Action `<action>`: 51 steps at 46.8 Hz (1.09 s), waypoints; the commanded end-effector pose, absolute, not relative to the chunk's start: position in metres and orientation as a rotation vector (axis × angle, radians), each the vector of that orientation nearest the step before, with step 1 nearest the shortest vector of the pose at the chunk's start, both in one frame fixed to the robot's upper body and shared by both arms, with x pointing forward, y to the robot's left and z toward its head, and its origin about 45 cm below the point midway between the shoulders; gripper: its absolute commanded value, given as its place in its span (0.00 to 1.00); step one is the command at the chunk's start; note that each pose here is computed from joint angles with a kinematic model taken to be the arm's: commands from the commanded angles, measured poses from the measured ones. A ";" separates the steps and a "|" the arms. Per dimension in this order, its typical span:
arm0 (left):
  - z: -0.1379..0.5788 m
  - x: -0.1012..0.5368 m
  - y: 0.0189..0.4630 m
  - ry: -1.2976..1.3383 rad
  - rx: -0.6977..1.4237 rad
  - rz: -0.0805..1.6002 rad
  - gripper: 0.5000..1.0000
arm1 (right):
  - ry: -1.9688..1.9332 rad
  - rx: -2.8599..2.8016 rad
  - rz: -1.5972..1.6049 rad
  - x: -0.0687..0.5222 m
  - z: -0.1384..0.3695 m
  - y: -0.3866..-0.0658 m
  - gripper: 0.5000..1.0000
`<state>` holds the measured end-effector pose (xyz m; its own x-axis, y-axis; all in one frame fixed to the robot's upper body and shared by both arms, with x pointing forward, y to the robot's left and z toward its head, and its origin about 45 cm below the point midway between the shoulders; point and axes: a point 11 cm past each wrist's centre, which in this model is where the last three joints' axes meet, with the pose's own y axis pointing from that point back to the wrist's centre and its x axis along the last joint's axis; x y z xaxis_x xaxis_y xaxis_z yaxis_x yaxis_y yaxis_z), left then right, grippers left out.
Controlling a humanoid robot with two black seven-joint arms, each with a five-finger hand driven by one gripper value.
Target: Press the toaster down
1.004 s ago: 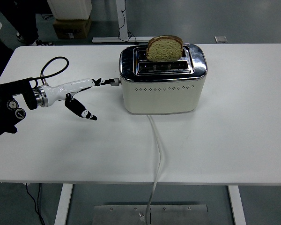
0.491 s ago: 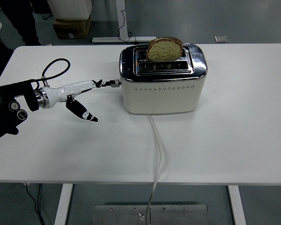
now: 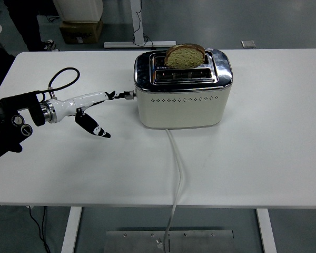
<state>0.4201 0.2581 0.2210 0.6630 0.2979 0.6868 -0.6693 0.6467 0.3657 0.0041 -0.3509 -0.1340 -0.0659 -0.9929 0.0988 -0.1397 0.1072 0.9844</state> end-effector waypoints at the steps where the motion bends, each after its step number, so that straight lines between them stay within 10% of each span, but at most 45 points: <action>1: 0.217 0.419 0.257 -0.621 0.661 0.584 1.00 | -1.405 1.206 -1.104 0.003 -0.134 -0.351 1.00; 51: 0.204 0.419 0.253 -0.595 0.665 0.589 1.00 | -1.405 1.206 -1.104 0.003 -0.134 -0.351 1.00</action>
<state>0.4187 0.2526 0.2048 0.6812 0.3031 0.6664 -0.6629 0.6418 0.3856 0.0039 -0.3509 -0.1340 -0.0656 -0.9929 0.0988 -0.1395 0.1072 0.9844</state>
